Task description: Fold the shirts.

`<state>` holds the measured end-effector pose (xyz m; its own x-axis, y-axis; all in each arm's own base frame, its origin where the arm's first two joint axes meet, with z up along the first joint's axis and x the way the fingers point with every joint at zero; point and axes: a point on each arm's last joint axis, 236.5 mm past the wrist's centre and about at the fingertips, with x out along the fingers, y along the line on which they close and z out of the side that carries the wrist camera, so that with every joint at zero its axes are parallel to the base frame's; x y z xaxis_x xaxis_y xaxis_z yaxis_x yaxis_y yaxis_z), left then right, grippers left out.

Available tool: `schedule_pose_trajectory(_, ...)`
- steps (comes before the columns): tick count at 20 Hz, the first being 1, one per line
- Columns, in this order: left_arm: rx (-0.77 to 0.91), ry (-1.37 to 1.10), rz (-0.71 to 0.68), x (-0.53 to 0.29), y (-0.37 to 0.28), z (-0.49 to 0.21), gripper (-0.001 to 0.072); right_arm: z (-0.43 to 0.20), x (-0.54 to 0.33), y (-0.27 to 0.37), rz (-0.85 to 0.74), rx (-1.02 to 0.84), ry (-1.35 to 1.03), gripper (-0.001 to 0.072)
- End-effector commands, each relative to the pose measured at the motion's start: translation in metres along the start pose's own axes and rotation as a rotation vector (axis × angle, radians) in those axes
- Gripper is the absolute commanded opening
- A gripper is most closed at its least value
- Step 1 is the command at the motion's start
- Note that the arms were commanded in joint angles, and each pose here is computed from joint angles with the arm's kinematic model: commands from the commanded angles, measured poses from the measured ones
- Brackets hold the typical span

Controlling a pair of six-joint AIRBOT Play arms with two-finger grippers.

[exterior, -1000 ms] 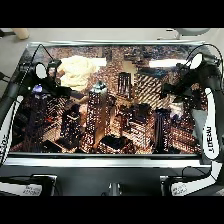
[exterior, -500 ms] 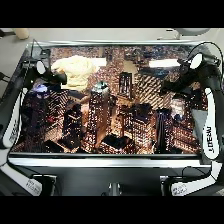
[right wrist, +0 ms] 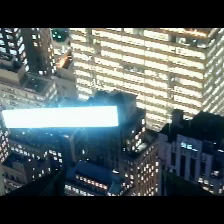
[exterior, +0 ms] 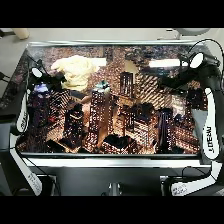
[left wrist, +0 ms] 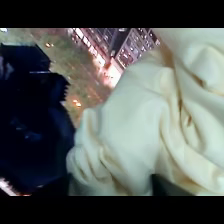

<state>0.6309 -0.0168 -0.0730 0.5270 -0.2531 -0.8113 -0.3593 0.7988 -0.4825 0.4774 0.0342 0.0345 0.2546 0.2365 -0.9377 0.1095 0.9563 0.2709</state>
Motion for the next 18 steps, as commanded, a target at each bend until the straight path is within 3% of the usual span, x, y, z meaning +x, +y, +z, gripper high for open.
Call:
schedule_pose_trajectory(1,-0.044,-0.012,-0.058,0.012,-0.012,0.000,0.0070,-0.005,-0.001,0.013,0.056,-0.010,0.021,0.0633)
schedule_pose_trajectory(2,-0.039,-0.009,-0.084,0.005,-0.021,0.001,0.0025,-0.007,-0.002,0.013,0.056,-0.010,0.028,0.0627)
schedule_pose_trajectory(4,0.081,-0.067,-0.148,-0.029,-0.053,0.016,0.0024,-0.005,-0.010,0.015,0.057,-0.020,0.010,0.0607)
schedule_pose_trajectory(7,0.519,-0.226,-0.243,-0.153,-0.147,0.021,0.0024,0.011,-0.055,0.019,0.027,-0.104,-0.137,0.0607)
schedule_pose_trajectory(9,0.709,-0.331,-0.334,-0.253,-0.217,-0.008,0.0024,0.028,-0.109,0.023,-0.007,-0.134,-0.318,0.0607)
schedule_pose_trajectory(13,0.912,-0.338,-0.569,-0.366,-0.311,-0.145,0.0024,0.017,-0.240,0.026,-0.094,-0.162,-0.630,0.0606)
schedule_pose_trajectory(16,1.026,-0.079,-0.657,-0.324,-0.331,-0.283,0.0024,-0.021,-0.320,0.016,-0.161,-0.110,-0.788,0.0607)
schedule_pose_trajectory(18,0.945,0.103,-0.646,-0.263,-0.327,-0.366,0.0024,-0.046,-0.350,0.016,-0.172,-0.107,-0.840,0.0606)
